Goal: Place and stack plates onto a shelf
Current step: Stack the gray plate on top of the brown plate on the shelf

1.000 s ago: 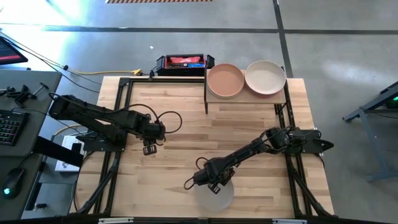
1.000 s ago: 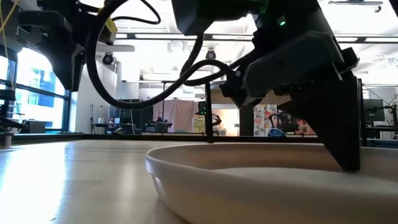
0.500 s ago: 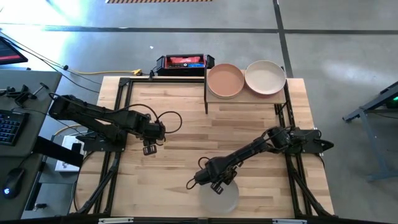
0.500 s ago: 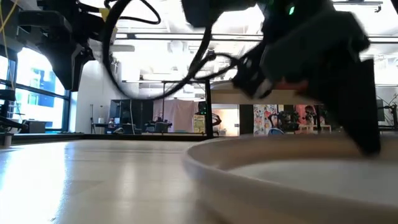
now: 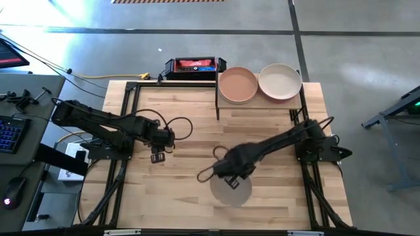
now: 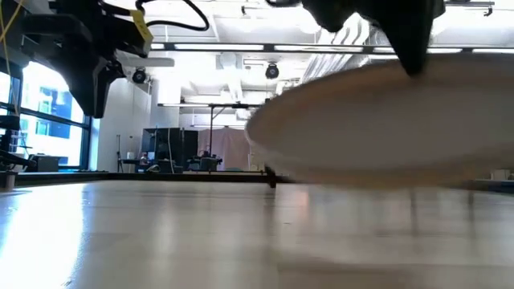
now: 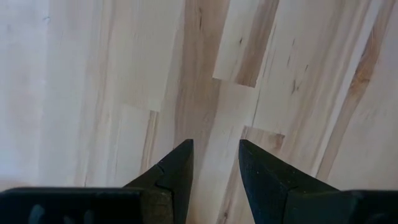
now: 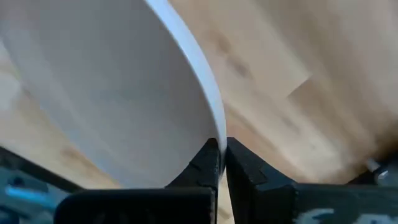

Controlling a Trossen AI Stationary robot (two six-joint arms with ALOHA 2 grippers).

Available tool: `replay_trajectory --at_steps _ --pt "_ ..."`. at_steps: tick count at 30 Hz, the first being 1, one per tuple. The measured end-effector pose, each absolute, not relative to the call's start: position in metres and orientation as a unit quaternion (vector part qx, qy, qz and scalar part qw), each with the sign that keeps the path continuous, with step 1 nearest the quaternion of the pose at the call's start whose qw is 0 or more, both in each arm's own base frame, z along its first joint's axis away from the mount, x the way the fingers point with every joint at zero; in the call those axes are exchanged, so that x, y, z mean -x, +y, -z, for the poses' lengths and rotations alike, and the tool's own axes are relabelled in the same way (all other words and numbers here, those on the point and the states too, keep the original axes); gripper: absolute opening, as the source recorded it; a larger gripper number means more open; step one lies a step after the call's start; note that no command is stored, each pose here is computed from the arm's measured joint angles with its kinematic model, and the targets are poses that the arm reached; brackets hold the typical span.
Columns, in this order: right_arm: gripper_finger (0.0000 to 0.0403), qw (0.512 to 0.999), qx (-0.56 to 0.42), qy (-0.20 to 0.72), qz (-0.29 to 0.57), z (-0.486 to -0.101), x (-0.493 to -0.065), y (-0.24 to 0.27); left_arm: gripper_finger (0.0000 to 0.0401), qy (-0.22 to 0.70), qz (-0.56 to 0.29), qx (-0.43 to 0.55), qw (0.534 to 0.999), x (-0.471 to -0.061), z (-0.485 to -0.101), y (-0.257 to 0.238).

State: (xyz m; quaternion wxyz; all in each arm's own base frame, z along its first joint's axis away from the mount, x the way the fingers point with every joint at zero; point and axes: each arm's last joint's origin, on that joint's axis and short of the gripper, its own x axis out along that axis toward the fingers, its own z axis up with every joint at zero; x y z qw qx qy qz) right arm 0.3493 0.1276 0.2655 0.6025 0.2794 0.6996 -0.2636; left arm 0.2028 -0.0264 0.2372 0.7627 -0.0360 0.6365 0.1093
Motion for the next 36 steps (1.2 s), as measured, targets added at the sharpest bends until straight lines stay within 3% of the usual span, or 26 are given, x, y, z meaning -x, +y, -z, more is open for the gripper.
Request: replay_trajectory --at_steps 9,19,29,36 --pt "0.0000 0.664 -0.302 0.618 0.292 -0.327 -0.325 0.069 0.0117 0.624 -0.150 0.025 0.766 -0.205 -0.238 -0.014" --pt "0.0000 0.701 -0.341 0.535 0.325 -0.378 -0.287 -0.019 0.0117 0.588 -0.144 0.014 0.796 -0.216 -0.240 0.004" --pt "0.0000 0.702 -0.399 0.456 0.374 -0.401 -0.237 -0.123 0.0117 0.546 -0.160 0.008 0.822 -0.225 -0.244 0.029" --pt "0.0000 0.727 -0.450 0.371 0.363 -0.405 -0.213 -0.188 0.0117 0.532 -0.188 0.020 0.825 -0.226 -0.245 0.048"
